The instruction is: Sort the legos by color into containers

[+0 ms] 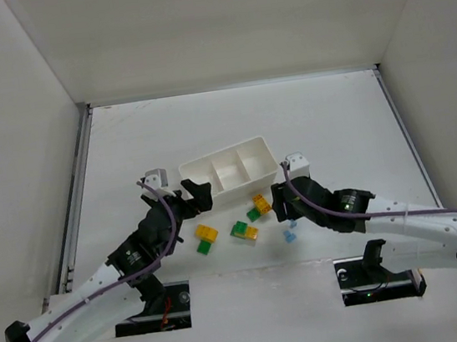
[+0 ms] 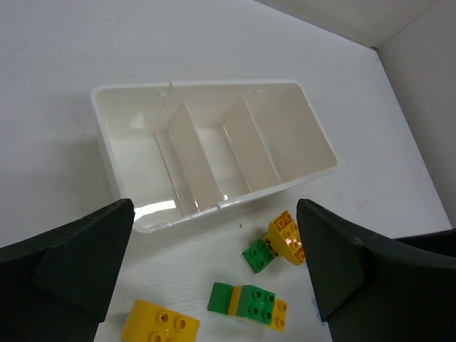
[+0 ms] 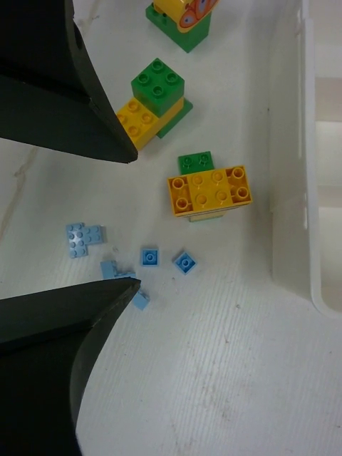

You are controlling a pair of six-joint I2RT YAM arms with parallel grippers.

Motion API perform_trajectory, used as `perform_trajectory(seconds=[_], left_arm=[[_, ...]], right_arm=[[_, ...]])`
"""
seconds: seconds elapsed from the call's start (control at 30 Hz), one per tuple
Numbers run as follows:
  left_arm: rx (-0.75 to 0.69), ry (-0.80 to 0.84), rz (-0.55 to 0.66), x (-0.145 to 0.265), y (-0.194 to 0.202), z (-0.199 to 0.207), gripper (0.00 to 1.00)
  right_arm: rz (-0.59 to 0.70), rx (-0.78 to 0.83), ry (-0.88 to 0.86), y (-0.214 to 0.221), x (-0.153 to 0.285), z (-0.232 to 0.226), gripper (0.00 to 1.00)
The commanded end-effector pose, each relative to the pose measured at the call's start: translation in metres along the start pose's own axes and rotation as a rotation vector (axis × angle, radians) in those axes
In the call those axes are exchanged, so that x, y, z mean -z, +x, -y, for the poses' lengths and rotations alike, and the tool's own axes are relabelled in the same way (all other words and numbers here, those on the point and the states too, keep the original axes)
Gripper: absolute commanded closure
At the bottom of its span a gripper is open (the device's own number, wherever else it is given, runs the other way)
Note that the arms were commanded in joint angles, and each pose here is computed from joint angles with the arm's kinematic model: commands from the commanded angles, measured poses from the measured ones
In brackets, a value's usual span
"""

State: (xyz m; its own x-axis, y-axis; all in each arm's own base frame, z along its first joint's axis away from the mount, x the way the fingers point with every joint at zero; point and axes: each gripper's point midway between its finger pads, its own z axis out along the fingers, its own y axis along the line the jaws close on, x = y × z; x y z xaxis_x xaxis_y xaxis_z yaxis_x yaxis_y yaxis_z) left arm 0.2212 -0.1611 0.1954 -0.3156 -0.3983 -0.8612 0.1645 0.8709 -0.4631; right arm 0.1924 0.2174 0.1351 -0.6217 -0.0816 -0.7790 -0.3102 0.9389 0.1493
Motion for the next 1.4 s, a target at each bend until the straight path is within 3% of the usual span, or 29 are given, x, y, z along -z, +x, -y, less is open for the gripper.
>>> perform_trajectory(seconds=[0.0, 0.07, 0.1, 0.17, 0.23, 0.3, 0.33, 0.4, 0.43, 0.5, 0.57, 0.73, 0.8, 1.1, 1.37], left_arm=[[0.079, 0.035, 0.135, -0.008, -0.050, 0.022, 0.00], [0.079, 0.031, 0.172, -0.017, -0.062, 0.026, 0.00], [0.071, 0.023, 0.185, -0.020, -0.066, 0.026, 0.00], [0.090, 0.007, 0.210, -0.024, -0.070, 0.024, 0.00], [0.123, -0.013, 0.254, -0.024, -0.078, 0.019, 0.00], [0.147, -0.006, 0.270, -0.024, -0.083, 0.021, 0.00], [0.142, -0.004, 0.276, -0.025, -0.087, 0.024, 0.05], [0.084, -0.006, 0.273, -0.030, -0.092, 0.025, 0.48], [0.044, -0.018, 0.263, -0.033, -0.092, 0.023, 0.64], [0.023, -0.017, 0.247, -0.039, -0.089, 0.020, 0.78], [0.024, 0.014, 0.230, -0.042, -0.083, 0.023, 0.79], [0.012, 0.068, 0.209, -0.045, -0.064, 0.024, 0.53], [0.011, 0.070, 0.207, -0.046, -0.061, 0.022, 0.49], [-0.009, 0.065, 0.153, -0.058, -0.041, 0.017, 0.48], [0.000, 0.063, 0.138, -0.061, -0.038, 0.014, 0.48]], right_arm=[[0.081, -0.028, -0.069, -0.028, 0.000, -0.024, 0.35], [0.096, -0.020, -0.088, -0.029, -0.002, -0.031, 0.52], [0.106, -0.016, -0.100, -0.031, -0.002, -0.035, 0.66], [0.117, -0.018, -0.108, -0.034, -0.003, -0.038, 0.82], [0.118, -0.011, -0.115, -0.034, -0.004, -0.040, 0.86], [0.114, -0.008, -0.116, -0.032, -0.008, -0.041, 0.79], [0.108, -0.005, -0.112, -0.030, -0.011, -0.040, 0.69], [0.093, 0.009, -0.098, -0.025, -0.019, -0.039, 0.41], [0.092, 0.015, -0.092, -0.024, -0.023, -0.039, 0.33], [0.083, 0.034, -0.090, -0.022, -0.032, -0.042, 0.26], [0.064, 0.050, -0.101, -0.019, -0.040, -0.049, 0.24], [0.005, 0.083, -0.054, -0.011, -0.064, -0.048, 0.27], [-0.024, 0.080, -0.028, -0.007, -0.074, -0.044, 0.29], [-0.093, 0.077, 0.026, 0.003, -0.099, -0.031, 0.42], [-0.177, 0.086, -0.008, 0.022, -0.114, -0.037, 0.47]])
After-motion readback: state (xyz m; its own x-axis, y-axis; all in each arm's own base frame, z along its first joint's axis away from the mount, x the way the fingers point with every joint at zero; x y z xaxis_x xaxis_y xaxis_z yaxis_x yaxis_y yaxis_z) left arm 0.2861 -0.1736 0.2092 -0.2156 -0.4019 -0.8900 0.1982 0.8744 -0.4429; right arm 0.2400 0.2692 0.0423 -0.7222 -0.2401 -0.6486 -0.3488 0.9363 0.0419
